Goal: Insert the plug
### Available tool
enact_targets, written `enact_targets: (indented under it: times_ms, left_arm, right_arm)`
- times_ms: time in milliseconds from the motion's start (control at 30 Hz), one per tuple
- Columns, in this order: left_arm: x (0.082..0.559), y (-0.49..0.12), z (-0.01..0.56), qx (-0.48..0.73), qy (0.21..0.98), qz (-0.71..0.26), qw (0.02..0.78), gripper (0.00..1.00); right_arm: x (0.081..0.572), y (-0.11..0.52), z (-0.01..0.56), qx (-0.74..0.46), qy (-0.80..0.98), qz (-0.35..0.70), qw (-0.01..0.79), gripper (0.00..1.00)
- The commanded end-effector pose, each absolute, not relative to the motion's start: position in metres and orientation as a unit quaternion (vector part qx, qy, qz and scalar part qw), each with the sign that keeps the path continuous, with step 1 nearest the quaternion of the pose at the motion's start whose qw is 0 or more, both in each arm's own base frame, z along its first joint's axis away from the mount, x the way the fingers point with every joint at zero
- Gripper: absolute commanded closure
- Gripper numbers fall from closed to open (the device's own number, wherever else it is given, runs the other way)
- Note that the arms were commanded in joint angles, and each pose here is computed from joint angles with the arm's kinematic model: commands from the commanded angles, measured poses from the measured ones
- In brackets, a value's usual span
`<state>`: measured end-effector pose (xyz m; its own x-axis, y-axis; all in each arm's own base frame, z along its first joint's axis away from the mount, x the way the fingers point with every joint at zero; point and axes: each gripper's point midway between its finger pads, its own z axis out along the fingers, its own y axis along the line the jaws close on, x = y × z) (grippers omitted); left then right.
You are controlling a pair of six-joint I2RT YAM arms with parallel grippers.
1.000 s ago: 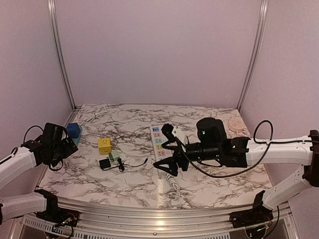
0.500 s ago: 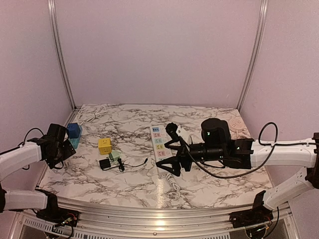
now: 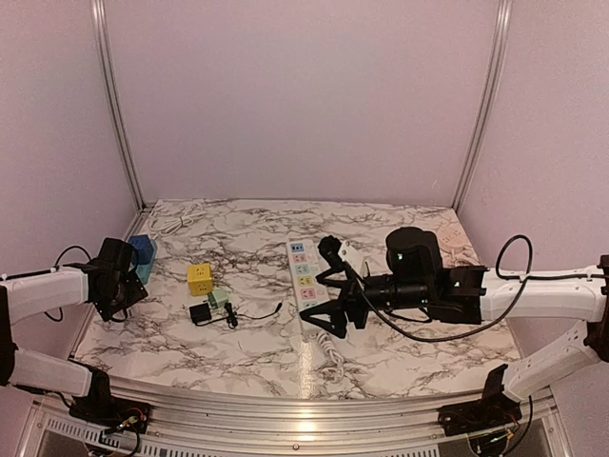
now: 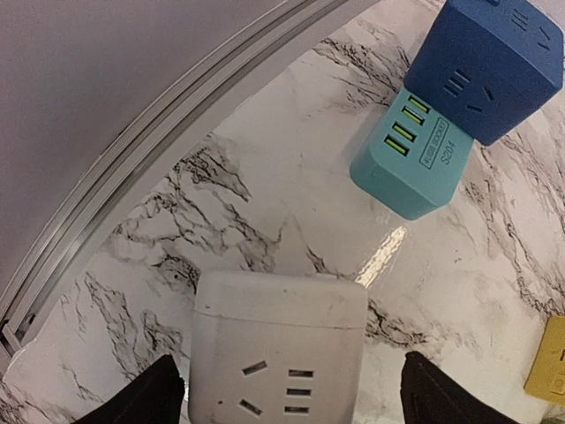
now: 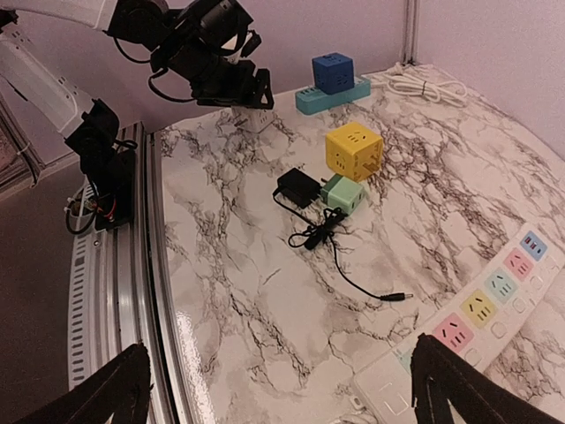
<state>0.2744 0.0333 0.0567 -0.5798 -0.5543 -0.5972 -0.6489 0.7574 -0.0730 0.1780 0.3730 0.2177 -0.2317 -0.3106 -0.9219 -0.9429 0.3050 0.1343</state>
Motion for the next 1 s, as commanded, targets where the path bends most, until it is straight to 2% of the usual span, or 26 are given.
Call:
enact_targets:
  times_ms: [0,200,233,367,467,733,967]
  left_arm:
    - [0.275,0.033,0.049,-0.338,0.888,0.074,0.304,0.2]
    - [0.281,0.028,0.051,-0.334,0.888,0.057,0.312,0.46]
    - [0.281,0.027,0.051,-0.333,0.888,0.054,0.313,0.53]
    - [0.286,0.021,0.059,-0.327,0.885,0.03,0.329,0.64]
    - [0.293,0.013,0.076,-0.313,0.878,-0.007,0.364,0.68]
    - [0.298,-0.005,0.131,-0.259,0.853,-0.05,0.45,0.7]
    - [0.302,-0.059,0.164,-0.137,0.862,-0.059,0.484,0.71]
  right_arm:
    - [0.176,0.374,0.226,-0.456,0.688,0.376,0.422,0.01]
    - [0.177,0.376,0.225,-0.457,0.692,0.374,0.416,0.01]
    - [0.177,0.376,0.224,-0.456,0.694,0.374,0.414,0.01]
    - [0.176,0.378,0.227,-0.454,0.692,0.381,0.412,0.01]
    - [0.175,0.379,0.234,-0.452,0.687,0.389,0.414,0.02]
    - [0.174,0.383,0.247,-0.447,0.682,0.403,0.416,0.02]
    - [0.177,0.39,0.252,-0.446,0.703,0.399,0.383,0.02]
